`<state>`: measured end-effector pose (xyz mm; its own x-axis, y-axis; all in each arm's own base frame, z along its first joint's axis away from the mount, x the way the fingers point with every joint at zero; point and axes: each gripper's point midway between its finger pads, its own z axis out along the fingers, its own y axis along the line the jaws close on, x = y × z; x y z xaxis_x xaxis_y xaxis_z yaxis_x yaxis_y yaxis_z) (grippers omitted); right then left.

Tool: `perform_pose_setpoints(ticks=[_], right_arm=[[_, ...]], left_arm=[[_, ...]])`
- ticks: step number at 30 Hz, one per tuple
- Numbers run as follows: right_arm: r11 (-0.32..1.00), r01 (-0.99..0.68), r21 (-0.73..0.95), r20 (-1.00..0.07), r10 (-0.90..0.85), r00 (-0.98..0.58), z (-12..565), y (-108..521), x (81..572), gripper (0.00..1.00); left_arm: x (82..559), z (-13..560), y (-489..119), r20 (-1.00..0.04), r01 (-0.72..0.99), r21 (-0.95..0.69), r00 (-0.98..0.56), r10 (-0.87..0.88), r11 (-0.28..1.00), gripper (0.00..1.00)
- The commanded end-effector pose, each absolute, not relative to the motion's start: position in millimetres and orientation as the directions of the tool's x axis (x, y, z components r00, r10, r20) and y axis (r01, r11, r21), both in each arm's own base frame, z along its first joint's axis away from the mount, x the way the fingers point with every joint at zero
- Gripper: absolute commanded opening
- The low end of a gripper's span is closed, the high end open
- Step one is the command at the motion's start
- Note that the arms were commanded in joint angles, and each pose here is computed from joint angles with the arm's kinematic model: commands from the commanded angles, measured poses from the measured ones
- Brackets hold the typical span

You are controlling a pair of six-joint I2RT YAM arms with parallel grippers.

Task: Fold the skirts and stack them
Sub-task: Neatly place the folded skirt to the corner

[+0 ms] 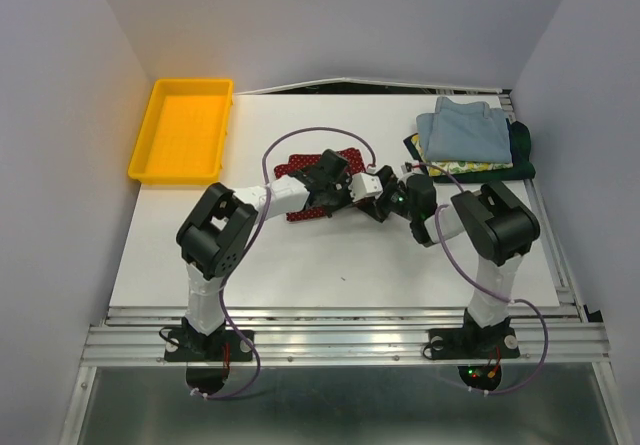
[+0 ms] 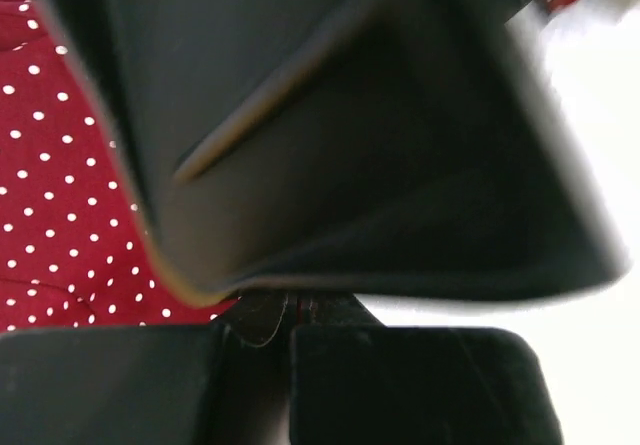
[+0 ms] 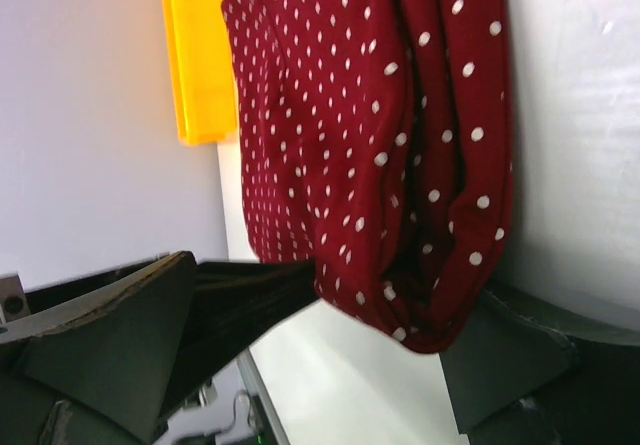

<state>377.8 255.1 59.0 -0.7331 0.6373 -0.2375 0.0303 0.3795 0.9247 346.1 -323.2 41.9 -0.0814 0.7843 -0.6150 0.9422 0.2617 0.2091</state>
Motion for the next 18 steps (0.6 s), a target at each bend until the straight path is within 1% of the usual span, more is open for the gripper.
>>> perform_pose_setpoints(ticks=[1, 6, 10, 13, 15, 18], right_arm=[[0.487, 0.181, 0.854, -0.259, 0.701, -0.664, 3.9, 243.5, 386.6, 0.99], [0.530, 0.259, 0.807, -0.290, 0.739, -0.608, -22.2, 233.4, 401.4, 0.96], [0.537, 0.272, 0.798, -0.314, 0.757, -0.573, -34.9, 227.7, 409.7, 0.96], [0.525, 0.273, 0.806, -0.309, 0.767, -0.562, -38.7, 230.8, 411.3, 0.96], [0.516, 0.257, 0.817, -0.313, 0.771, -0.555, -39.6, 232.1, 414.2, 0.93], [0.532, 0.245, 0.810, -0.325, 0.756, -0.568, -46.5, 237.7, 415.9, 0.81]], left_arm=[[356.3, 63.5, -341.4, -0.681, 0.941, 0.181, -0.089, 0.726, 0.286, 0.00], [356.7, 64.7, -349.7, -0.703, 0.946, 0.142, -0.110, 0.702, 0.291, 0.00], [356.0, 65.8, -354.1, -0.715, 0.951, 0.121, -0.116, 0.689, 0.286, 0.00], [356.6, 66.0, -355.6, -0.720, 0.953, 0.108, -0.121, 0.683, 0.282, 0.00], [357.5, 63.7, -356.1, -0.718, 0.955, 0.099, -0.127, 0.684, 0.280, 0.00], [356.5, 60.6, -357.2, -0.715, 0.958, 0.088, -0.130, 0.687, 0.273, 0.00]])
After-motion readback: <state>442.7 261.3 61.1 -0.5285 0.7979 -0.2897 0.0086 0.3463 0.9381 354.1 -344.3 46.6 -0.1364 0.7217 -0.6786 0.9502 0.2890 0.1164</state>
